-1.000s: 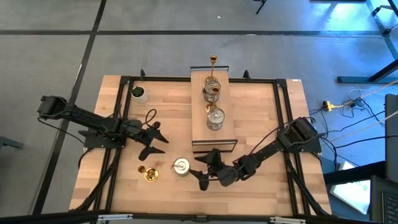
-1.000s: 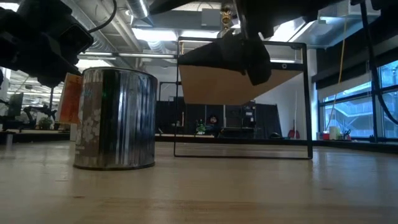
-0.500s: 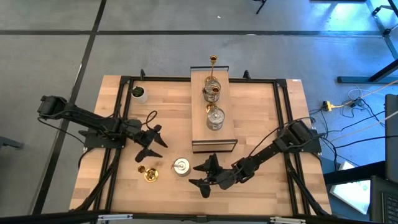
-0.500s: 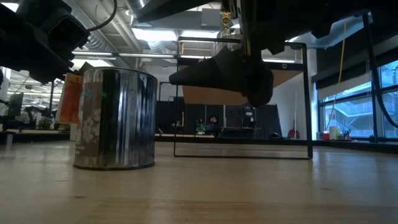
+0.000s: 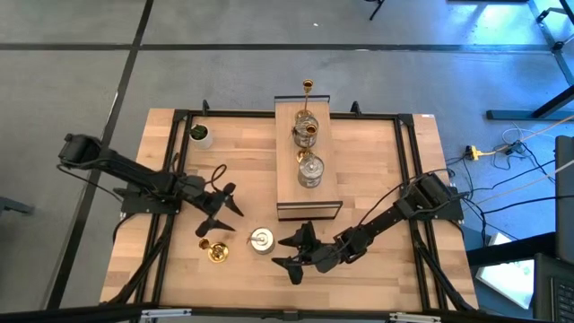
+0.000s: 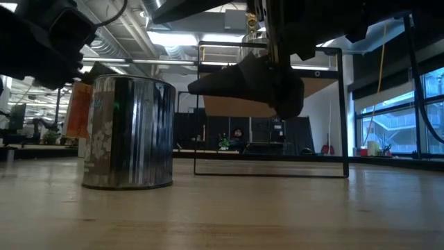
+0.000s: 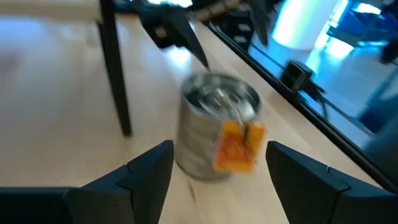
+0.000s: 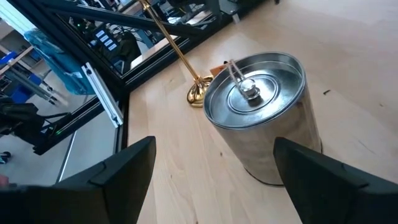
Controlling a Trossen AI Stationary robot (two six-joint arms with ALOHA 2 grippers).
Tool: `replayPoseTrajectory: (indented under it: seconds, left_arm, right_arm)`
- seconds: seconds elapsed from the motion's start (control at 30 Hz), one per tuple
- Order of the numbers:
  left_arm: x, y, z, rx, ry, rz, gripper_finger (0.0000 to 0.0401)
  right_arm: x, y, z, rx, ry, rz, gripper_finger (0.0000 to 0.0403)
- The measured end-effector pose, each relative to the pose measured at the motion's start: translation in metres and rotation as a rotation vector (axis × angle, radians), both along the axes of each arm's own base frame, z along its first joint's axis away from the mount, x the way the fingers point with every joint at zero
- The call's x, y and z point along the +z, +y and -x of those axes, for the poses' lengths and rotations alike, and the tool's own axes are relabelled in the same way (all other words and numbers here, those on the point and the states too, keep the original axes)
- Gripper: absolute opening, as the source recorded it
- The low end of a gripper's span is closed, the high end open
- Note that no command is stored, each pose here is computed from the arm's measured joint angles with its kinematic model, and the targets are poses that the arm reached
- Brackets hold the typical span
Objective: Pick & Place candle stick holders
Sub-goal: Put the silver scented candle on the shelf
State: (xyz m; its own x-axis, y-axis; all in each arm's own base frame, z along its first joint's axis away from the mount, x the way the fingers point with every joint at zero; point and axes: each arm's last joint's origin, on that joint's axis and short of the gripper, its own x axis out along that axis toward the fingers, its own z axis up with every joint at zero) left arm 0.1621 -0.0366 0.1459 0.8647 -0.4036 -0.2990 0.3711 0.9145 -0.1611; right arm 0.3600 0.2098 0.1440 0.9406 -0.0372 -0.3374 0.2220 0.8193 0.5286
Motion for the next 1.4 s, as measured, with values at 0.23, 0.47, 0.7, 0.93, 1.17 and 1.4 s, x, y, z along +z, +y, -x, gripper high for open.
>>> replayPoseTrajectory:
  seconds: [0.23, 0.47, 0.7, 0.93, 1.17, 1.4]
  left_arm:
    - [-0.008, -0.001, -0.008, 0.062, -0.019, -0.081, 0.0253]
    - [-0.021, -0.001, -0.014, 0.128, 0.071, -0.009, 0.0253]
    - [-0.016, -0.004, -0.017, 0.121, -0.013, -0.040, 0.0253]
    - [-0.017, -0.011, -0.015, 0.065, -0.022, -0.092, 0.0260]
    - [-0.012, -0.026, -0.015, -0.032, -0.069, -0.153, 0.0301]
    - [-0.011, -0.036, -0.032, -0.017, -0.041, -0.237, 0.0347]
  right_arm:
    - [0.000, 0.000, 0.000, -0.002, 0.001, -0.004, 0.0328]
    - [0.000, 0.000, 0.000, -0.002, 0.001, -0.004, 0.0328]
    - [0.000, 0.000, 0.000, -0.003, 0.001, -0.007, 0.0328]
    - [0.000, 0.000, 0.000, -0.009, 0.001, -0.021, 0.0328]
    - [0.000, 0.000, 0.000, -0.009, 0.000, -0.021, 0.0328]
    - [0.000, 0.000, 0.000, -0.011, 0.000, -0.021, 0.0328]
